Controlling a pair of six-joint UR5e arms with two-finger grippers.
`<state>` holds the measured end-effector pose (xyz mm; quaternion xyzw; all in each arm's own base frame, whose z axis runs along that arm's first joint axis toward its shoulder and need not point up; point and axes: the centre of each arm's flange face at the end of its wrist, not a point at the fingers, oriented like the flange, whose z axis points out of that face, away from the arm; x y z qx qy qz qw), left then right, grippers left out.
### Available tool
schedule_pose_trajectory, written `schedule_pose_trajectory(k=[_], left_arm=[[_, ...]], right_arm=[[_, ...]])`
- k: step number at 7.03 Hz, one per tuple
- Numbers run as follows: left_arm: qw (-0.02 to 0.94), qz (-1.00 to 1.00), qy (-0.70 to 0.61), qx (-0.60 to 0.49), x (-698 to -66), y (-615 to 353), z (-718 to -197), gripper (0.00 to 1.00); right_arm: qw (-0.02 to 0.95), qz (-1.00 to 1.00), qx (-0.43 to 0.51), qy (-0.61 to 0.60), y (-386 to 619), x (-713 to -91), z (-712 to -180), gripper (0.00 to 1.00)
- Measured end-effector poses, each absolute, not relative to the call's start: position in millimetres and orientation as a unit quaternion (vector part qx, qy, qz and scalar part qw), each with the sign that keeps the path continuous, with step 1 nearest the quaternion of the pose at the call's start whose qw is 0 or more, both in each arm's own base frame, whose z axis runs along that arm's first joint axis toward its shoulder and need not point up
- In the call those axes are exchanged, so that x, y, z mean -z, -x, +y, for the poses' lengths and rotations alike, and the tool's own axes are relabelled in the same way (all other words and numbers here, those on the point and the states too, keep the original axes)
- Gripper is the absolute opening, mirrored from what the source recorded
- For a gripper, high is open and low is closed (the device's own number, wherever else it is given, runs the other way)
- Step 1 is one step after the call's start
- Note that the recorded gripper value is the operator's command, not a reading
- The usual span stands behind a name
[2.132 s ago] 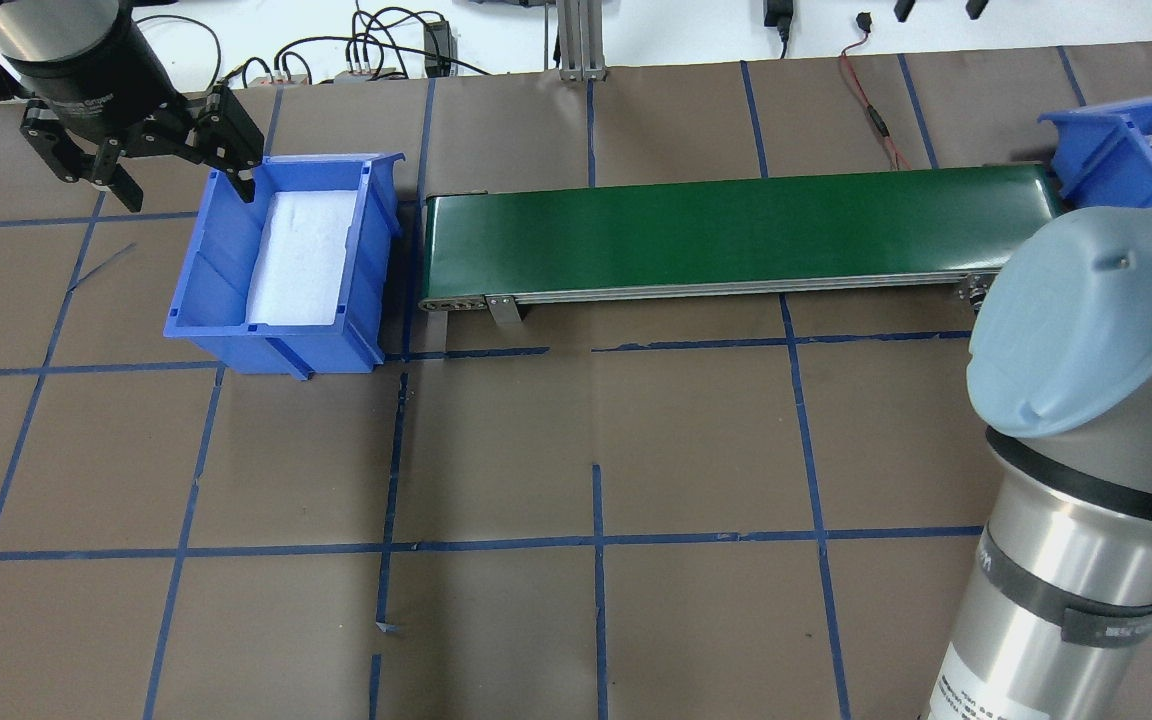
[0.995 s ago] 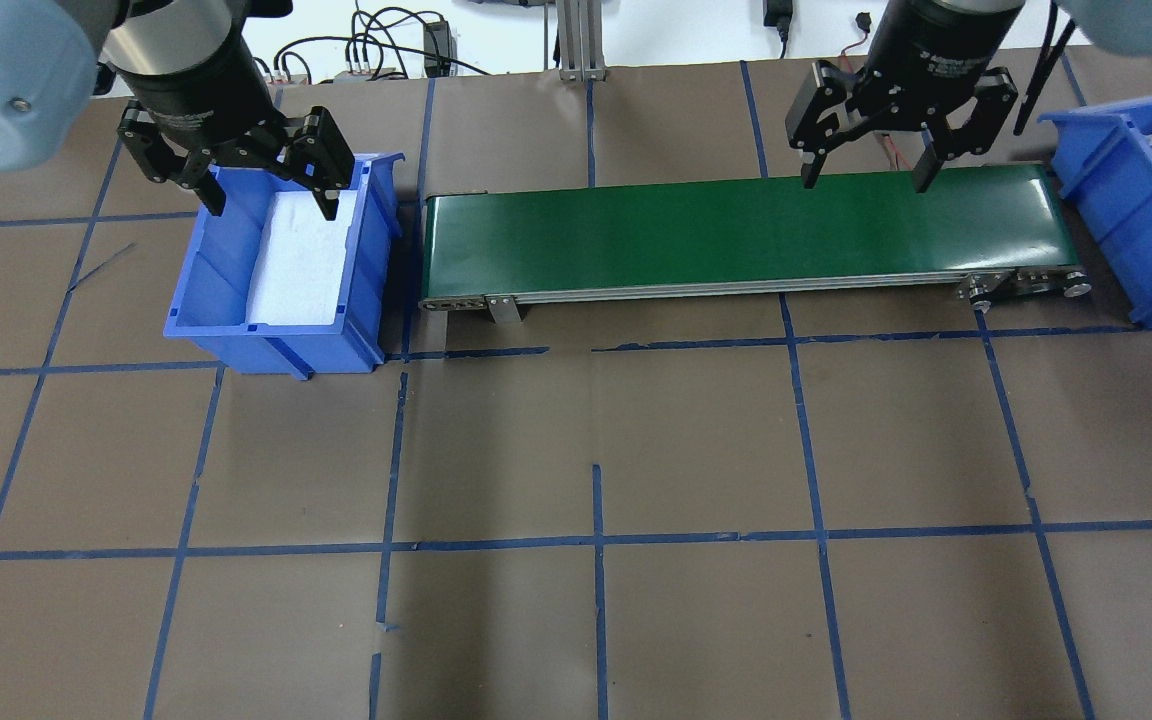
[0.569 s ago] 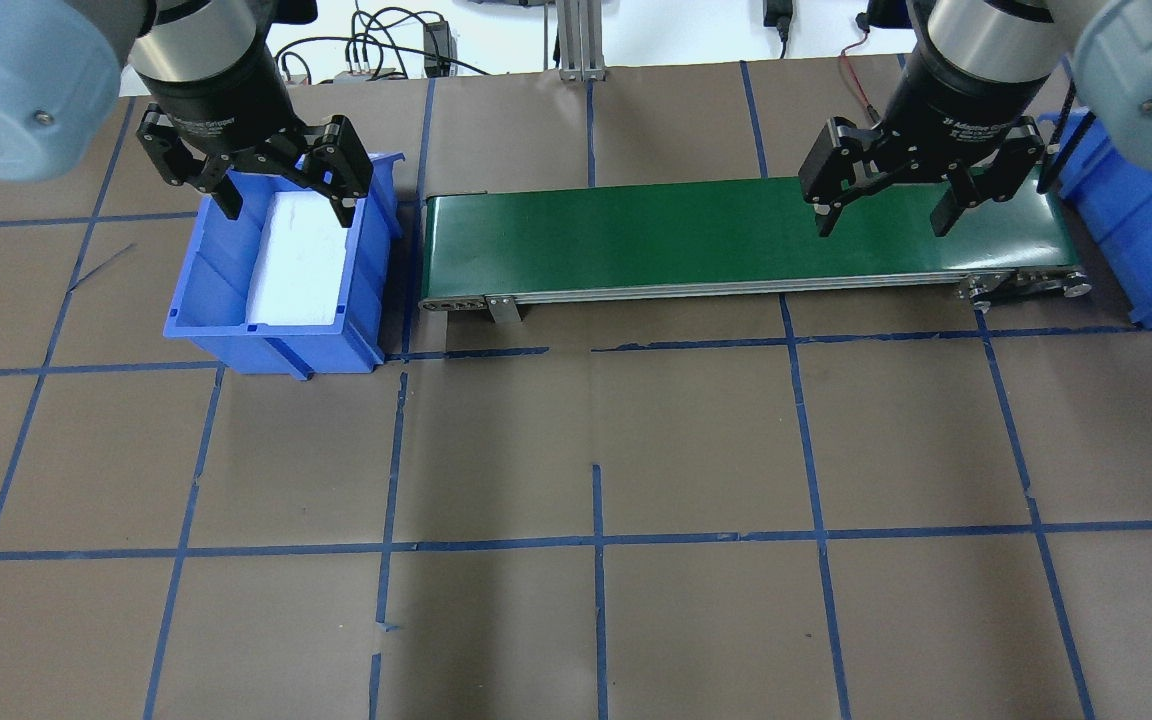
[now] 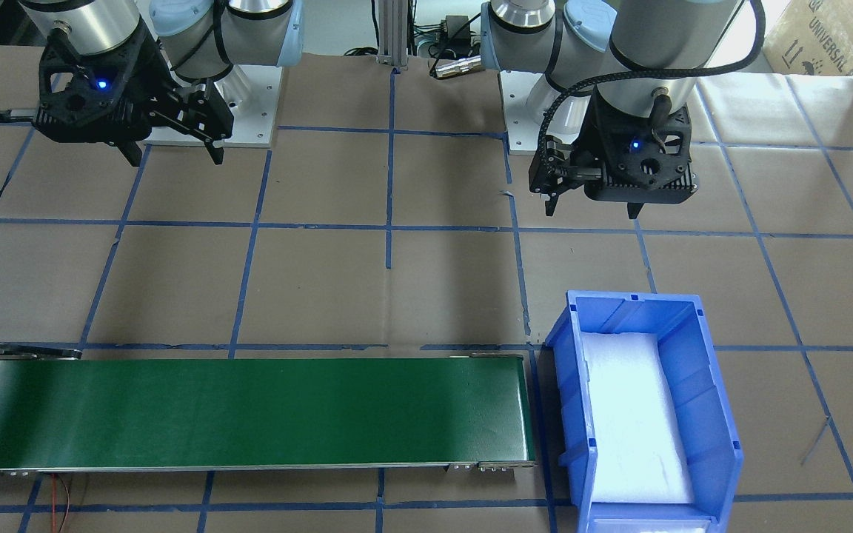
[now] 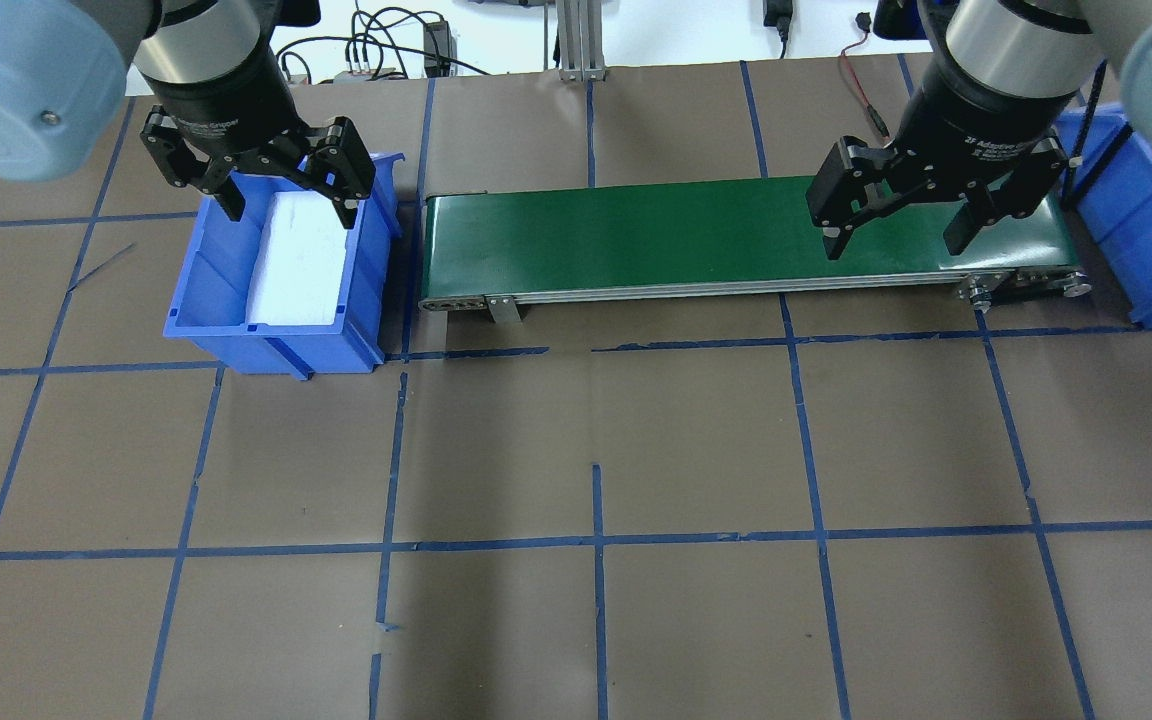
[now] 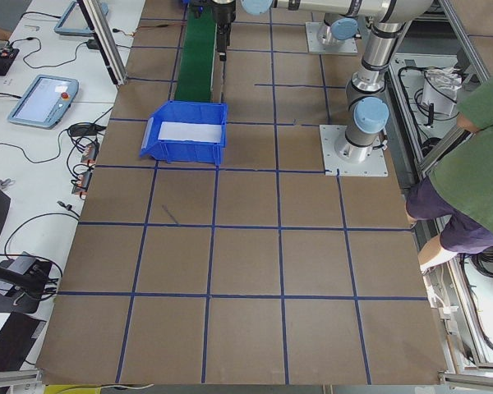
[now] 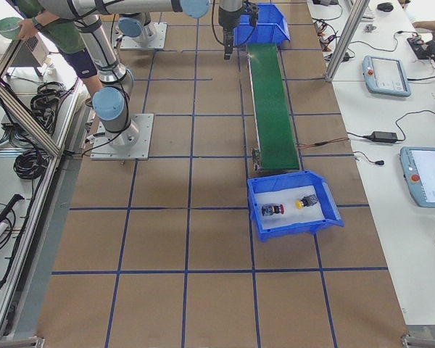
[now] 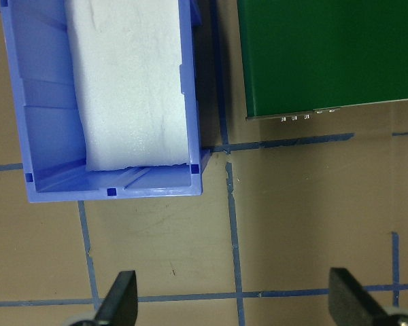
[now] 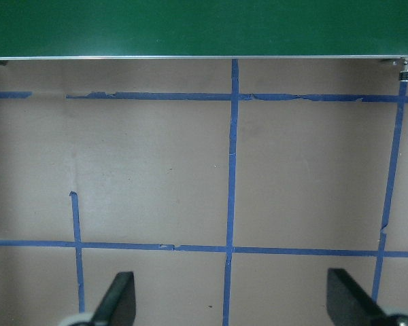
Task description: Transport two buttons from left to right
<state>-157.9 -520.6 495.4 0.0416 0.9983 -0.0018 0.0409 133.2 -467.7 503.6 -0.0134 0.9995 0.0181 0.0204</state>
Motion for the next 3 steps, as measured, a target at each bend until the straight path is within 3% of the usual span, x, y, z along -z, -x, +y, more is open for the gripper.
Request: schedule_pose_trajectory(k=[3], left_arm=[[0.041, 0.998, -0.042, 0.001, -494.9, 158.4, -521.3, 1.0]], right_arm=[[0.02, 0.999, -0.02, 0.014, -133.5, -502.5, -467.8, 0.98]])
